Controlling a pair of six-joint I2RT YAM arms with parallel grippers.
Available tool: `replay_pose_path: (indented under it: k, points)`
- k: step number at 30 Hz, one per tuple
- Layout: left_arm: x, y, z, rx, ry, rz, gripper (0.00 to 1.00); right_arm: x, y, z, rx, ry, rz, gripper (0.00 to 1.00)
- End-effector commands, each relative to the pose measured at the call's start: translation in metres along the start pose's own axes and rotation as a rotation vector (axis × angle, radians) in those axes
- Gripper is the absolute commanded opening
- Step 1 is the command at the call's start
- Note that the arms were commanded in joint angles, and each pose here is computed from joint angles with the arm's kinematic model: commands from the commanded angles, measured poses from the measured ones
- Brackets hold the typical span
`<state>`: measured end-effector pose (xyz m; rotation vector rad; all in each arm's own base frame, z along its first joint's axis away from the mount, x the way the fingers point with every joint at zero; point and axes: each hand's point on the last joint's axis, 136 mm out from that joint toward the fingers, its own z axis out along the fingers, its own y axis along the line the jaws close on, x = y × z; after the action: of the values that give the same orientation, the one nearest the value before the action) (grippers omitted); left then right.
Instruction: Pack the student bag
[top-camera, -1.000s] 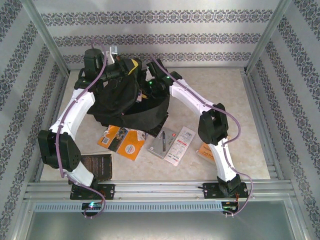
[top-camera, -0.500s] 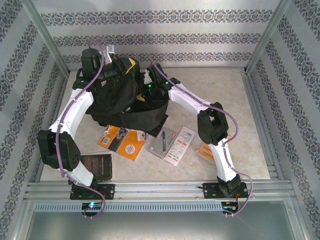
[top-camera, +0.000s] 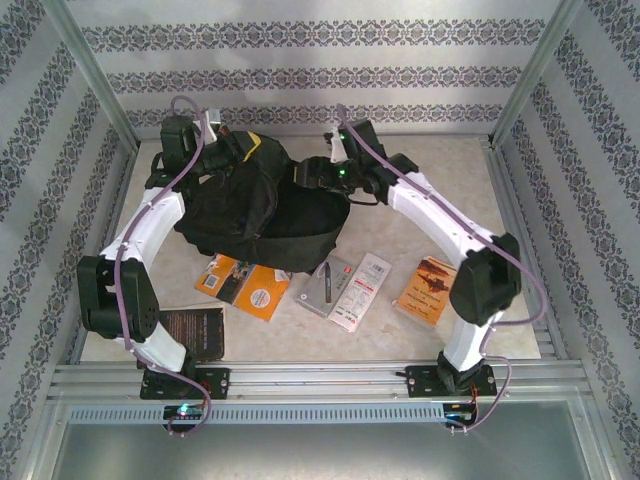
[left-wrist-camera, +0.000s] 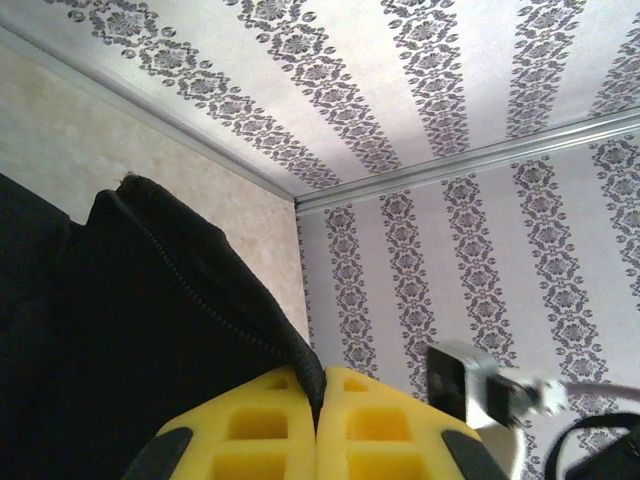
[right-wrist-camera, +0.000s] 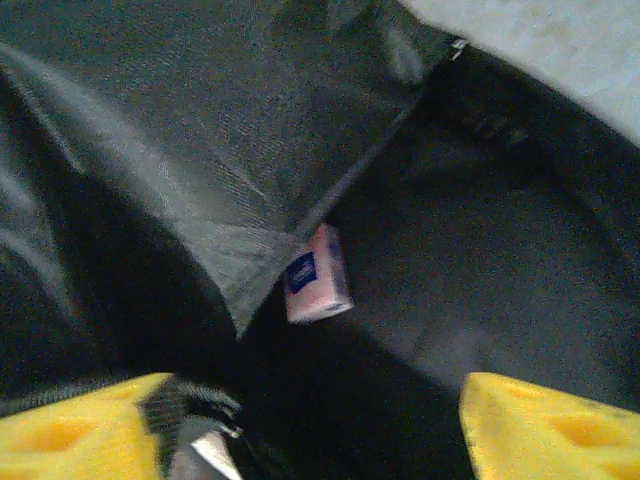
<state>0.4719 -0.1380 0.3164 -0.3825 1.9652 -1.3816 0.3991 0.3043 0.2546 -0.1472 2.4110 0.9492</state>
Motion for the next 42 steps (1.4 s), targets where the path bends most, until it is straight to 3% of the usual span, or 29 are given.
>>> replay_pose_path:
  k: [1, 5, 8, 11, 14, 19, 22, 27, 32, 38, 42]
  points:
    - [-0.015, -0.015, -0.008, 0.056, -0.073, 0.086, 0.0, 0.01, -0.022, -0.032, 0.157, -0.028, -0.147, 0.68]
    - [0.003, -0.005, -0.004, 0.032, -0.044, 0.093, 0.0, 0.037, -0.047, -0.053, 0.289, 0.055, -0.168, 0.67]
    - [0.012, 0.003, -0.003, -0.021, -0.039, 0.129, 0.0, 0.058, -0.07, -0.071, 0.367, 0.098, -0.062, 0.69]
    - [0.019, 0.014, -0.001, -0.066, -0.045, 0.158, 0.0, 0.086, -0.089, -0.074, 0.345, 0.133, 0.067, 0.75]
    - [0.026, 0.026, -0.001, -0.101, -0.051, 0.171, 0.0, 0.123, -0.101, -0.062, 0.31, 0.247, 0.169, 0.76]
    - [0.036, 0.041, 0.001, -0.113, -0.048, 0.163, 0.0, 0.175, -0.13, -0.045, 0.375, 0.371, 0.311, 0.78]
    - [0.036, 0.042, -0.002, -0.12, -0.067, 0.167, 0.0, 0.188, -0.132, -0.032, 0.354, 0.387, 0.38, 0.81]
    - [0.034, 0.035, -0.009, -0.126, -0.082, 0.19, 0.0, 0.196, -0.114, 0.003, 0.177, 0.408, 0.463, 0.83]
    - [0.036, 0.038, -0.006, -0.107, -0.073, 0.158, 0.0, 0.209, -0.109, 0.026, 0.133, 0.457, 0.52, 0.83]
    - [0.021, 0.042, -0.015, -0.109, -0.129, 0.131, 0.0, 0.224, -0.119, 0.019, 0.412, 0.507, 0.498, 0.85]
    - [-0.004, 0.061, -0.03, -0.101, -0.211, 0.045, 0.0, 0.233, -0.124, 0.009, 0.583, 0.495, 0.546, 0.93]
